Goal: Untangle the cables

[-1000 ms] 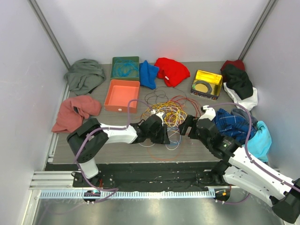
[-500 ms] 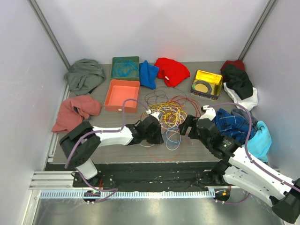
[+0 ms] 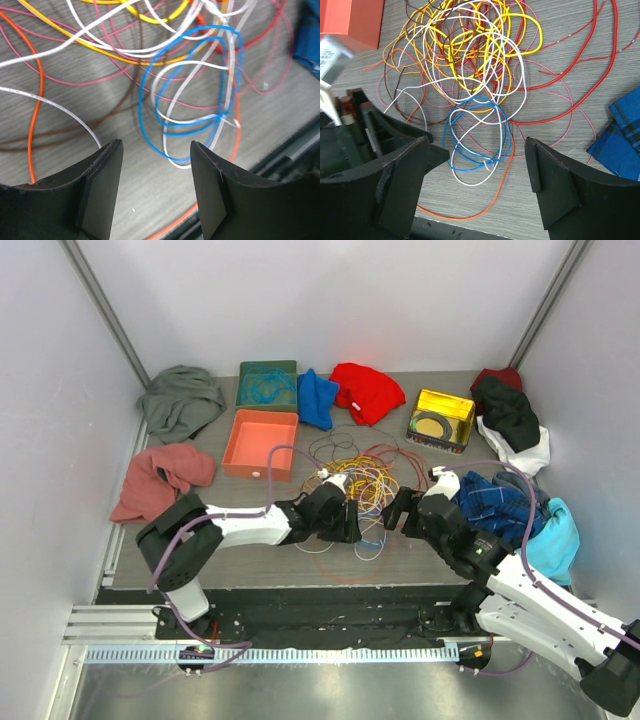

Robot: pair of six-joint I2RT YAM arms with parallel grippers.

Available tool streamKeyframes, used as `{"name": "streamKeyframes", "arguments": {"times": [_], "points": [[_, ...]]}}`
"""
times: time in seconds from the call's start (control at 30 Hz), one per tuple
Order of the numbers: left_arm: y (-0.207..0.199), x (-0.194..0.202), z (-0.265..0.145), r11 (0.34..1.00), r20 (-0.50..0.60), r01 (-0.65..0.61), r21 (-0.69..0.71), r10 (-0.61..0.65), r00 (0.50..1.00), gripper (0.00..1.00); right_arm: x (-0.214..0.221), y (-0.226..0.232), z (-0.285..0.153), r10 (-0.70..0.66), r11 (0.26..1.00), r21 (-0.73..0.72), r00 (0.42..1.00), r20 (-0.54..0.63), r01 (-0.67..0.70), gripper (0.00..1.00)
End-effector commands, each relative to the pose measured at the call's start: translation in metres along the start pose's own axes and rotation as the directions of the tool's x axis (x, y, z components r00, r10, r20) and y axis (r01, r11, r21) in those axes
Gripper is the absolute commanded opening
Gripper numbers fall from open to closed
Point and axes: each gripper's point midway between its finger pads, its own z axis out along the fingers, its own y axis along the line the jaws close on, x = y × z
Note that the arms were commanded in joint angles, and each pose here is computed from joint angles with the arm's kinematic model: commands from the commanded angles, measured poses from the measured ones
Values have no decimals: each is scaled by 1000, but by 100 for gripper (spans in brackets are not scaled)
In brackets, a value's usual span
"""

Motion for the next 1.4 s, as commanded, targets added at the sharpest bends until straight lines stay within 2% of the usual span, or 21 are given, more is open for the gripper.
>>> {"name": "streamKeyframes", "arguments": {"times": [0.0,0.23,0.33,0.43,0.47,0.57,0.67,0.73,0.87,0.9,1.1,1.37], "points": [[-2,-12,14,1000,35,-22,-23,22,999,60,-11,4,-2,18,1000,-9,999,38,-17,85],[-2,-11,26,999,30,-25,-24,25,999,57,-9,1,0,11,1000,5,999,32,-11,85],[-2,-13,31,999,28,-33,-27,34,999,50,-8,1,1,8,1000,7,1000,29,-9,85],[2,-8,36,999,17,-35,-35,35,999,37,-8,1,1,6,1000,6,1000,29,-6,85],[2,-8,37,999,15,-33,-35,34,999,28,-8,1,1,5,1000,5,1000,30,-5,85],[7,-3,39,998,7,-35,-45,35,999,11,-8,1,2,5,1000,10,1000,29,-5,85],[8,-6,32,998,27,-35,-54,37,999,0,-8,2,2,3,1000,8,1000,26,-3,85],[10,-11,23,997,50,-43,-69,47,998,0,-9,2,2,1,1000,8,1000,31,-2,85],[3,-36,-20,994,131,-70,-82,80,988,0,-12,3,1,0,1000,5,999,37,-1,85],[-3,-46,-41,995,166,-74,-74,85,982,0,-12,4,2,0,1000,4,999,38,0,85],[-22,-99,-124,989,356,-127,-81,148,923,0,-13,9,3,11,1000,-19,999,40,-10,85],[-34,-140,-191,977,477,-170,-131,213,853,0,-16,19,1,22,998,-61,999,40,-20,86]]}}
